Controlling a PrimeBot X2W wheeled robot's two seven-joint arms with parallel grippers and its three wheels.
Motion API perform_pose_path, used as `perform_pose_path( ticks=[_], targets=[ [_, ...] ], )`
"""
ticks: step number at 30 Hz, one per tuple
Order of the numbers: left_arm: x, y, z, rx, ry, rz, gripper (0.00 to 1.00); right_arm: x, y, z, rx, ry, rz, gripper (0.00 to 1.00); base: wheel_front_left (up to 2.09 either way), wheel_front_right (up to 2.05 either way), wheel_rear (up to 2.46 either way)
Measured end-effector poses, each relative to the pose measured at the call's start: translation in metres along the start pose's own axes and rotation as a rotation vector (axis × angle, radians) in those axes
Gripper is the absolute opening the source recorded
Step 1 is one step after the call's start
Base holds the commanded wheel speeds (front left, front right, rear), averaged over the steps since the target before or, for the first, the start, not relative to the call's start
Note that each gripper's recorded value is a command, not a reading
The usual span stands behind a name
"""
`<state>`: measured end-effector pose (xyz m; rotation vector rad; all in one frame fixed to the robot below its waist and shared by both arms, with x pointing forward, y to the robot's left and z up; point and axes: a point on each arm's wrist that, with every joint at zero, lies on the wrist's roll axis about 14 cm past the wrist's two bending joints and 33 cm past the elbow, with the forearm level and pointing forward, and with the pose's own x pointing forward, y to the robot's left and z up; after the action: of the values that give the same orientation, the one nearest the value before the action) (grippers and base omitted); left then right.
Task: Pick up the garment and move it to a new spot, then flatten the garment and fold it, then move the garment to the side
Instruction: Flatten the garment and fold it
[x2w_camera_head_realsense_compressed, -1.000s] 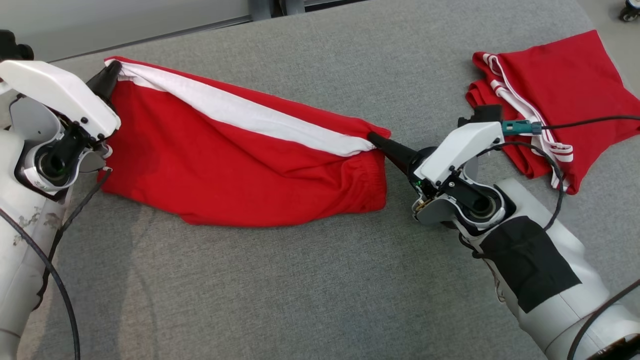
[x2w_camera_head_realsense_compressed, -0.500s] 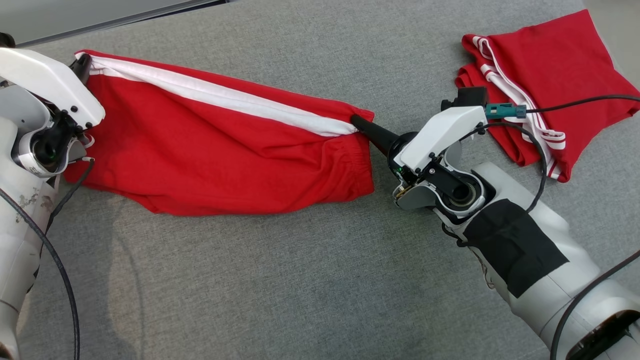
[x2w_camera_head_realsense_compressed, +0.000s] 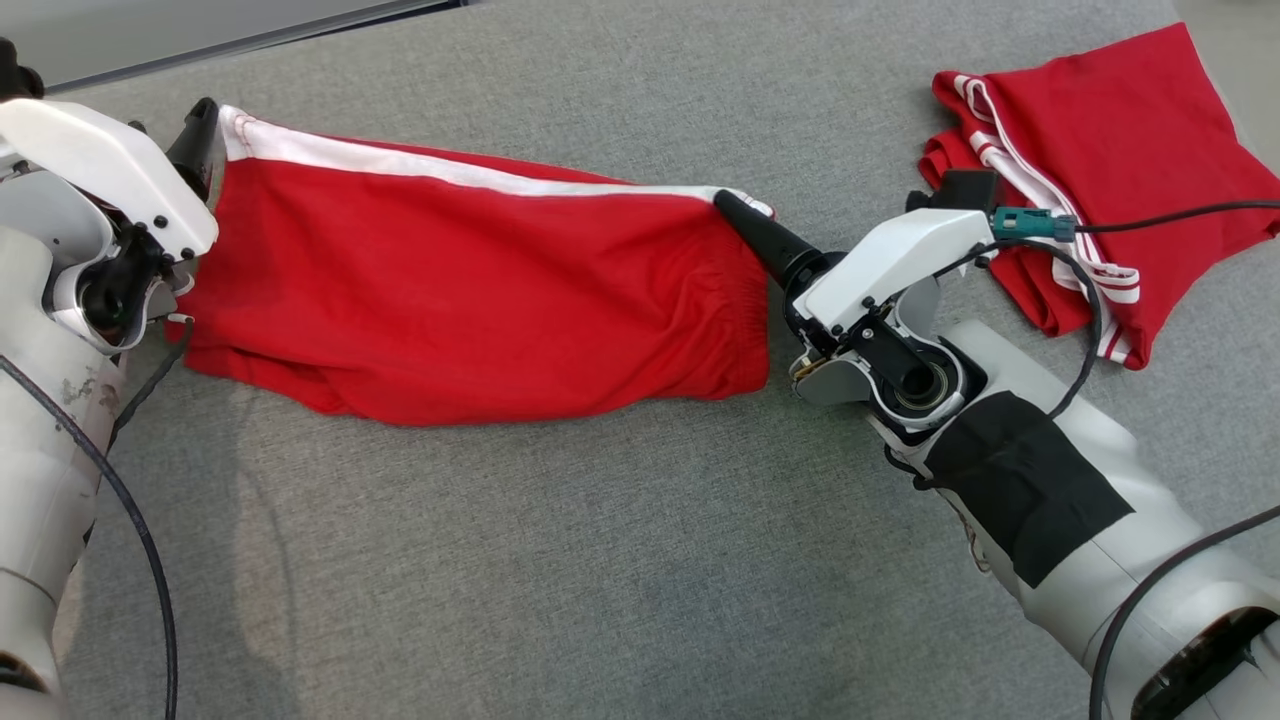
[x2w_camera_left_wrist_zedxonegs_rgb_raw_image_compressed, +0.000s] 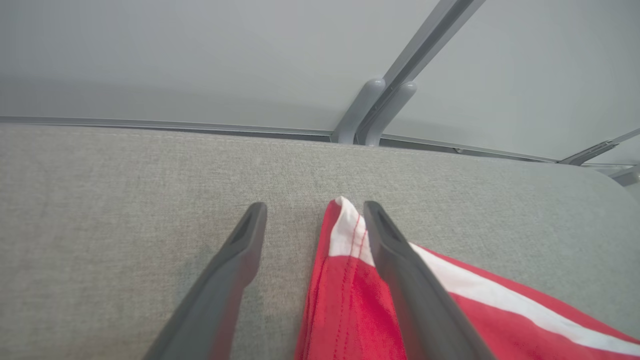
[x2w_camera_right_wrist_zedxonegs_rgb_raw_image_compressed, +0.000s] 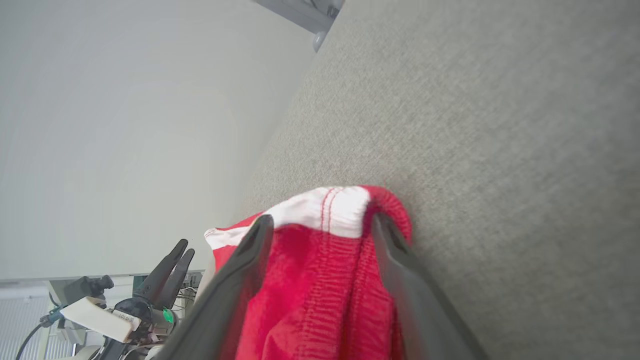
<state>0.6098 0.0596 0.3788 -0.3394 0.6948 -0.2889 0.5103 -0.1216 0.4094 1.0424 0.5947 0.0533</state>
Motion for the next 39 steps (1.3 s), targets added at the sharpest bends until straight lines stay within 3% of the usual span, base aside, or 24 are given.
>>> perform_pose_path(
  ticks=[8,15,22,23,26,32,36,39],
  targets=[
    [-0.021,-0.002,0.013,0.011,-0.067,-0.01,1.0,-0.008,-0.001,0.006,-0.056,-0.022,-0.026,1.0,0.0,0.0,0.0],
    [-0.048,-0.003,0.019,0.0,-0.128,-0.011,1.0,-0.022,0.0,0.009,-0.187,0.002,-0.05,1.0,0.0,0.0,0.0],
    [-0.081,-0.012,0.037,0.007,-0.235,-0.028,1.0,-0.039,0.01,0.027,-0.452,-0.042,-0.055,1.0,0.0,0.0,0.0],
    [-0.093,-0.014,0.042,0.027,-0.278,-0.038,1.0,-0.046,0.017,0.037,-0.567,-0.092,-0.037,1.0,0.0,0.0,0.0],
    [-0.113,-0.024,0.057,0.023,-0.379,-0.066,1.0,-0.057,0.028,0.052,-0.713,-0.179,-0.005,1.0,0.0,0.0,0.0],
    [-0.154,-0.032,0.076,0.045,-0.556,-0.099,1.0,-0.073,0.031,0.062,-0.904,-0.236,0.013,1.0,0.0,0.0,0.0],
    [-0.187,-0.026,0.084,0.069,-0.65,-0.083,1.0,-0.083,0.07,0.091,-0.969,-0.345,0.087,1.0,0.0,0.0,0.0],
    [-0.22,-0.019,0.094,0.136,-0.756,-0.046,1.0,-0.089,0.078,0.093,-0.976,-0.393,0.136,1.0,0.0,0.0,0.0]
  ],
)
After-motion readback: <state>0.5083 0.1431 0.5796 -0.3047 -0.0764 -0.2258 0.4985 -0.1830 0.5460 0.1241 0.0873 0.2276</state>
